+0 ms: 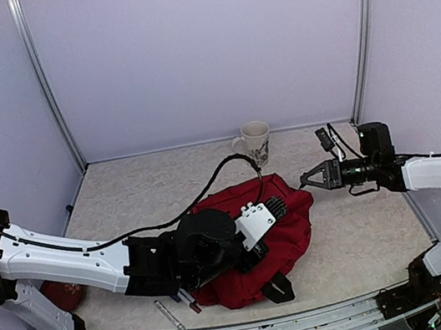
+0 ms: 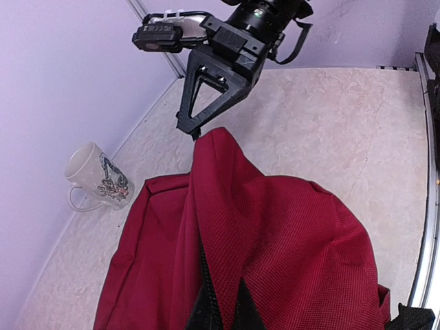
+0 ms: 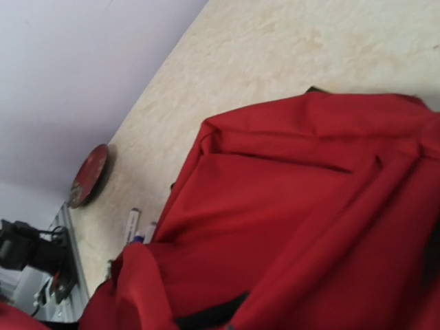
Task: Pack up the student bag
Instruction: Zip the student bag into the largest pocket of the bag.
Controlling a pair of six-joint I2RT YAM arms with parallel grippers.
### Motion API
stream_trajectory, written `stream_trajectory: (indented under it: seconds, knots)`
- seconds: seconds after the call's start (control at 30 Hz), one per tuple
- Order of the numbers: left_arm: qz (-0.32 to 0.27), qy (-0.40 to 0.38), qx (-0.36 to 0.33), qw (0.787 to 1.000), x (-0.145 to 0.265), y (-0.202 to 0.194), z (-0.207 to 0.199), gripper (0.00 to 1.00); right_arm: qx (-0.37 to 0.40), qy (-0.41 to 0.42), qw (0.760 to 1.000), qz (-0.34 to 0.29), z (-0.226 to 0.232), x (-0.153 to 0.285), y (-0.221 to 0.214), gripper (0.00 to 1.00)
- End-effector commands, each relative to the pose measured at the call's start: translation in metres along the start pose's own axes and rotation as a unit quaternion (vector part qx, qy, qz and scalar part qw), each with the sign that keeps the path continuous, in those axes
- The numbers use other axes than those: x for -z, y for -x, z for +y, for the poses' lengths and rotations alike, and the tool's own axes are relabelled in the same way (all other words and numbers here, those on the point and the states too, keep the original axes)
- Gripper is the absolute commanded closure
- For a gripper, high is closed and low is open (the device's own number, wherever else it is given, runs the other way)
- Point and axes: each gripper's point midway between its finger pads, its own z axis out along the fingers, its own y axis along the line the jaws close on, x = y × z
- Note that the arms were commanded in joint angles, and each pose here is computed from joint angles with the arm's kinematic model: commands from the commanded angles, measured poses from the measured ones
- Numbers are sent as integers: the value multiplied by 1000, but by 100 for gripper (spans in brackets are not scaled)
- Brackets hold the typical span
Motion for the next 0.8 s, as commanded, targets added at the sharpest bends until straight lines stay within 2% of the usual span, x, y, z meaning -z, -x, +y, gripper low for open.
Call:
stream_trajectory:
  seconds: [0.0, 0.23, 0.43, 0.53, 0.63, 0.7, 0.73, 0.77]
  knots:
    - [-48, -35, -37, 998, 29, 22, -17, 100, 13, -115, 991, -60, -63, 7, 47, 100]
    - [-60, -79, -42, 994, 40, 21, -36, 100, -7, -191, 980, -53, -124, 10, 54, 100]
    - [-41, -106, -21, 993, 26, -7, -61, 100, -18, -171, 984, -47, -108, 9, 34, 100]
    - [-45, -147, -8, 988, 19, -8, -84, 100, -22, -147, 989, -25, -93, 10, 19, 100]
    - [-48, -181, 0, 982, 10, 2, -104, 100, -27, -142, 989, -14, -80, 18, 11, 68]
    - [-43, -197, 0, 979, 0, 6, -116, 100, -29, -147, 989, -11, -73, 25, 9, 55]
    - [-45, -204, 3, 978, -5, 13, -121, 92, -28, -151, 988, -12, -69, 28, 10, 51]
    - [-43, -217, 2, 975, -9, 16, -128, 65, -29, -159, 987, -11, -68, 32, 10, 40]
